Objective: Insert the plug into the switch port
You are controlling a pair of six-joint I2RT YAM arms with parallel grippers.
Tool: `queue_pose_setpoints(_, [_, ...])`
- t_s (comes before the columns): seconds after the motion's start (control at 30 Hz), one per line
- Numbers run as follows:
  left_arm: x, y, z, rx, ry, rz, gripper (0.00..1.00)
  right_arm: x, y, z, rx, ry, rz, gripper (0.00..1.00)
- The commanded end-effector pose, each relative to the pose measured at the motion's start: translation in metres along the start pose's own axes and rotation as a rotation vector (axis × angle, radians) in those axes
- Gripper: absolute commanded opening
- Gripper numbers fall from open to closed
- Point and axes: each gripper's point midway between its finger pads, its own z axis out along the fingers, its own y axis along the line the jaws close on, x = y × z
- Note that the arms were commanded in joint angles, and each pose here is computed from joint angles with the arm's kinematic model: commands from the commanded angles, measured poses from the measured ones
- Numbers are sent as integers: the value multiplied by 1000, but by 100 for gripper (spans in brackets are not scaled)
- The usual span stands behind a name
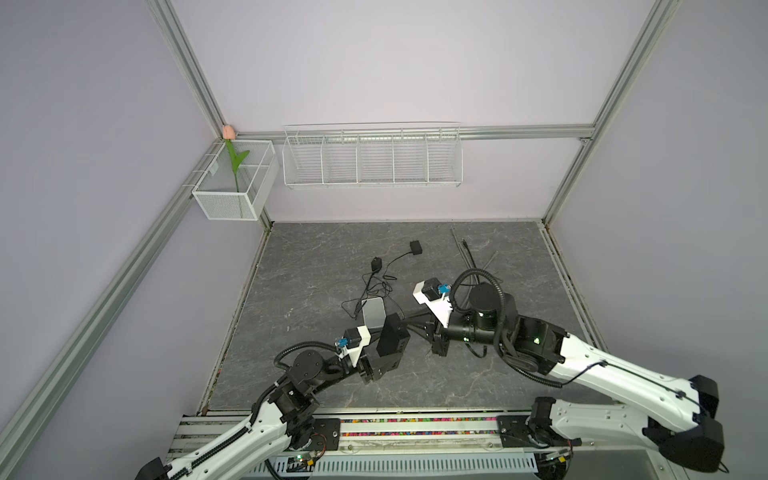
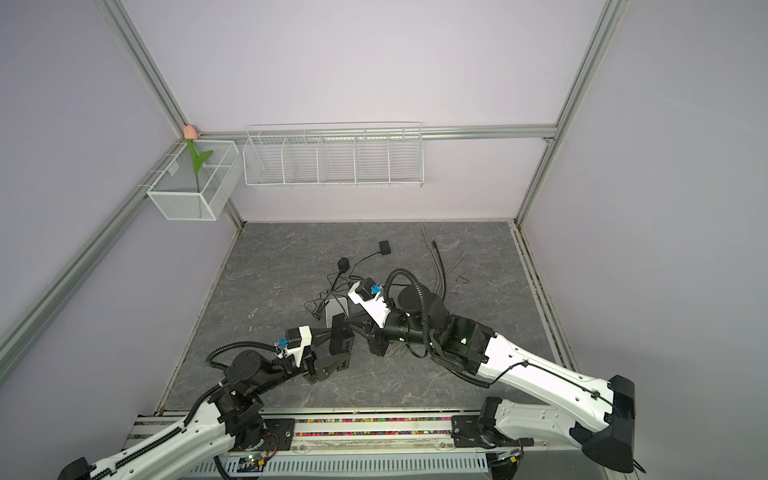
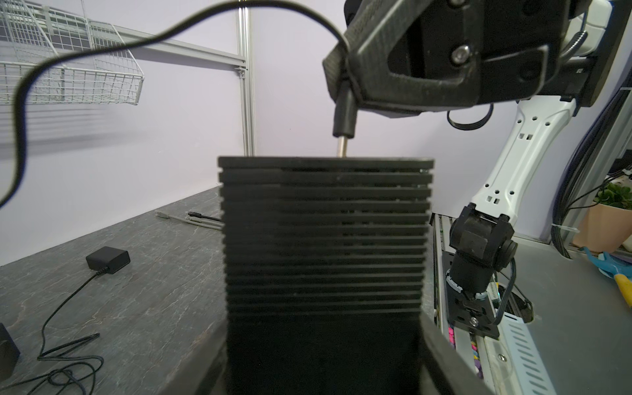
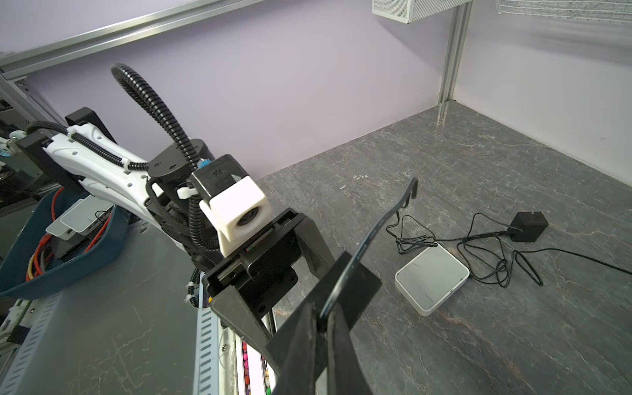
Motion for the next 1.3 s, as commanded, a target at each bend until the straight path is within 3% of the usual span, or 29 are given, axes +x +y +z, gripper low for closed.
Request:
queue_pose_setpoints(0.0, [-19, 1, -1, -14, -60, 38, 0, 10, 1, -2, 4, 23, -16, 7])
queue_pose_setpoints(0.97, [-22, 2, 0, -23, -58, 25, 0, 25, 4, 18, -18, 75, -8, 7])
queue_pose_setpoints(1.27, [-39, 1, -6, -33, -130, 39, 0, 42, -2, 25, 1, 120, 16, 7])
